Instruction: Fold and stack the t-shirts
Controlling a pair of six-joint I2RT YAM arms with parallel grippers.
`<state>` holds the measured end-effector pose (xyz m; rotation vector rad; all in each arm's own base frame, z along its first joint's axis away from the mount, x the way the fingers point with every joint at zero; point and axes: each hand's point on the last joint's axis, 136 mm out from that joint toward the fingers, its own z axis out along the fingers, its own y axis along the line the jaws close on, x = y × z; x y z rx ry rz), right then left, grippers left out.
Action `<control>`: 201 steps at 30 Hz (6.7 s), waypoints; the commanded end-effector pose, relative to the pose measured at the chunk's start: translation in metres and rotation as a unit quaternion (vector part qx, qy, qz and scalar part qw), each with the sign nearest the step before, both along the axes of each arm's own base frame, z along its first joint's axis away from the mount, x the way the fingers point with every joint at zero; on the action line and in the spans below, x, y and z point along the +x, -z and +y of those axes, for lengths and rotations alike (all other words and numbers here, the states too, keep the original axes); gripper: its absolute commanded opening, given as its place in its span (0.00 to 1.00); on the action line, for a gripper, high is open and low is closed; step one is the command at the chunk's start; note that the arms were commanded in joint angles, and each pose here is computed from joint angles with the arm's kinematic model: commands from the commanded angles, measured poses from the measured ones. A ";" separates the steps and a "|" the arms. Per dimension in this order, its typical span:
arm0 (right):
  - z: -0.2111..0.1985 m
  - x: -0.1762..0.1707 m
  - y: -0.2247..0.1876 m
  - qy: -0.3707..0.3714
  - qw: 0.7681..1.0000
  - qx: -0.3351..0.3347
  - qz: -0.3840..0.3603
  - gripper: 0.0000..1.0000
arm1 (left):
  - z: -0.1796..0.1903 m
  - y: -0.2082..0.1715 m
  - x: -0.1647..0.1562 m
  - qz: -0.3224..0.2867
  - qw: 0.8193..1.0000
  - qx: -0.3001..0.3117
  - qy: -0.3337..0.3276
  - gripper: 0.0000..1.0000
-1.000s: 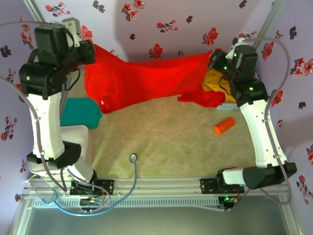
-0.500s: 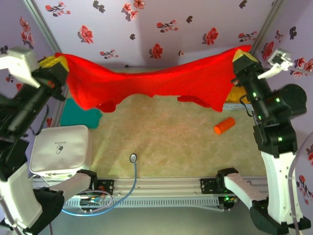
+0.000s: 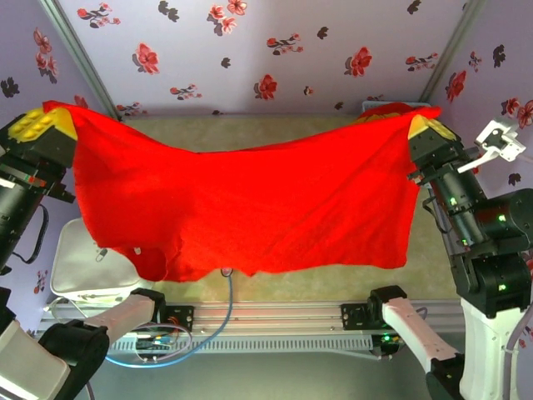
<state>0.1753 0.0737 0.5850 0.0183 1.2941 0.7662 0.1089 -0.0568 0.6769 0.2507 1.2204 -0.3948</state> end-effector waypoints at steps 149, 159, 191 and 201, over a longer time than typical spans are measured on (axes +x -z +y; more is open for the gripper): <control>0.036 0.270 0.517 0.020 0.755 -0.091 0.649 0.68 | -0.031 0.554 0.361 0.695 0.698 0.067 -0.158 0.35; 0.051 0.238 0.494 -0.012 0.764 -0.096 0.638 0.72 | -0.104 0.557 0.244 0.670 0.712 0.176 -0.115 0.30; 0.063 0.213 0.511 -0.035 0.747 -0.088 0.658 0.69 | -0.097 0.629 0.215 0.631 0.637 0.351 -0.271 0.30; 0.068 0.212 0.516 -0.041 0.743 -0.090 0.662 0.69 | -0.083 0.633 0.216 0.635 0.630 0.343 -0.287 0.31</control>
